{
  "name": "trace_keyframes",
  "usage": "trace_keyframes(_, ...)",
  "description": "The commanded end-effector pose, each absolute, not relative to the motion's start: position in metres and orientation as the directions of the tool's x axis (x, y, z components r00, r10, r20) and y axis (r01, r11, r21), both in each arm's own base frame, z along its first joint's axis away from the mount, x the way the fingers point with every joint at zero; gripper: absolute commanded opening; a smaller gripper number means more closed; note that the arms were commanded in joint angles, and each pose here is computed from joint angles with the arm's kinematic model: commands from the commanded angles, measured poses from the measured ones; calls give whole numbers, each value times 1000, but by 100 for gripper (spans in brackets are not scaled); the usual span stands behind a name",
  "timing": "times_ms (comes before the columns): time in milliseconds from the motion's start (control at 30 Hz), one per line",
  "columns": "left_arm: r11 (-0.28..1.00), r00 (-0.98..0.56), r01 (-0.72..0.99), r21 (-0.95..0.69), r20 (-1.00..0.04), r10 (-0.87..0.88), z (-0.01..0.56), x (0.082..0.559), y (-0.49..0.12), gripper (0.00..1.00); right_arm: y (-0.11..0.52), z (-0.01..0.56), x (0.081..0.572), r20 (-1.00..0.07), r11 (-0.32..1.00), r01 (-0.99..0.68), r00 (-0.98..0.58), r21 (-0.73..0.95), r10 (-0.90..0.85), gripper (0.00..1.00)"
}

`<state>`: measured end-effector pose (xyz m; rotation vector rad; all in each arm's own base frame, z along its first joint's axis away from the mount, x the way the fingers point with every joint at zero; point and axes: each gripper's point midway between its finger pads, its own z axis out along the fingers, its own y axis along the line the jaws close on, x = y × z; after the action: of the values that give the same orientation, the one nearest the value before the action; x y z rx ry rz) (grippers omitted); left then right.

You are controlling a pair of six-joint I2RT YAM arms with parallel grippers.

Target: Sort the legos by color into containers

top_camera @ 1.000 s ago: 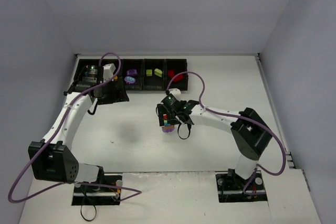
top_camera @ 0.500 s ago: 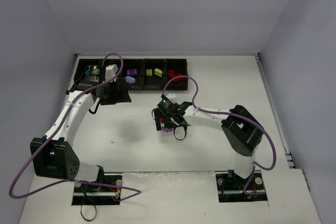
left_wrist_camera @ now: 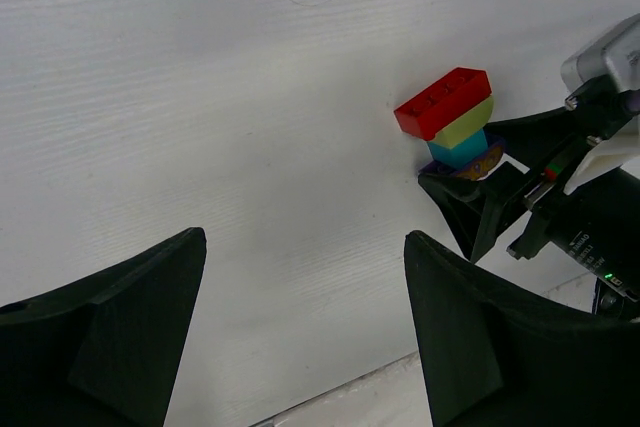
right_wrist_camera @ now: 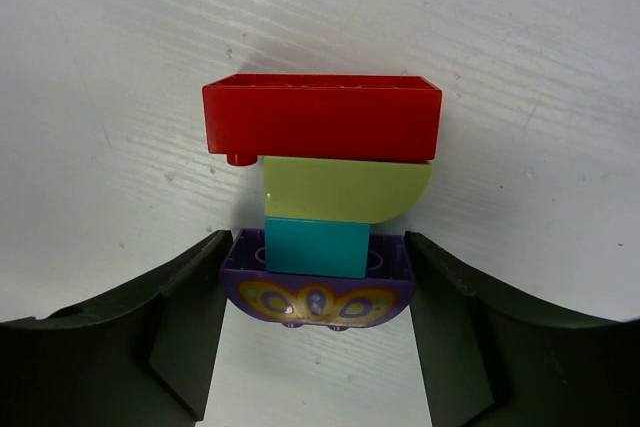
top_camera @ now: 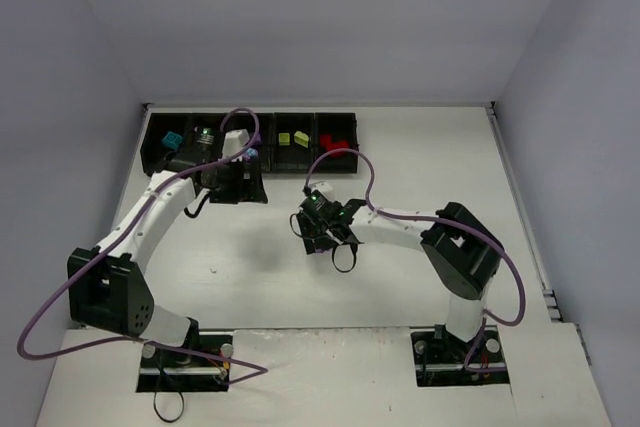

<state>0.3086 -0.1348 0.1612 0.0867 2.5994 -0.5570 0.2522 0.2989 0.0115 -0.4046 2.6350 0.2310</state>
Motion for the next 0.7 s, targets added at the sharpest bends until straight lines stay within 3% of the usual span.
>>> trace_keyframes(0,890,-842,262,-373,-540,22,179,317,-155,74,288,16,247,-487,908,-417,-803,46,-344,52)
trace_keyframes(167,864,-836,359,-353,-533,130,169,307,-177,74,292,26,236,-500,763,-645,-672,33,-547,34)
trace_keyframes(200,854,-833,388,-347,-528,164,165,303,-183,74,293,31,235,-509,709,-705,-619,24,-598,21)
trace_keyframes(300,844,-833,416,-339,-514,204,153,297,-187,74,297,36,230,-522,613,-790,-530,16,-669,2)
trace_keyframes(667,777,-836,456,-434,-507,208,141,285,-208,74,309,62,224,-615,469,-882,-401,57,-679,0)
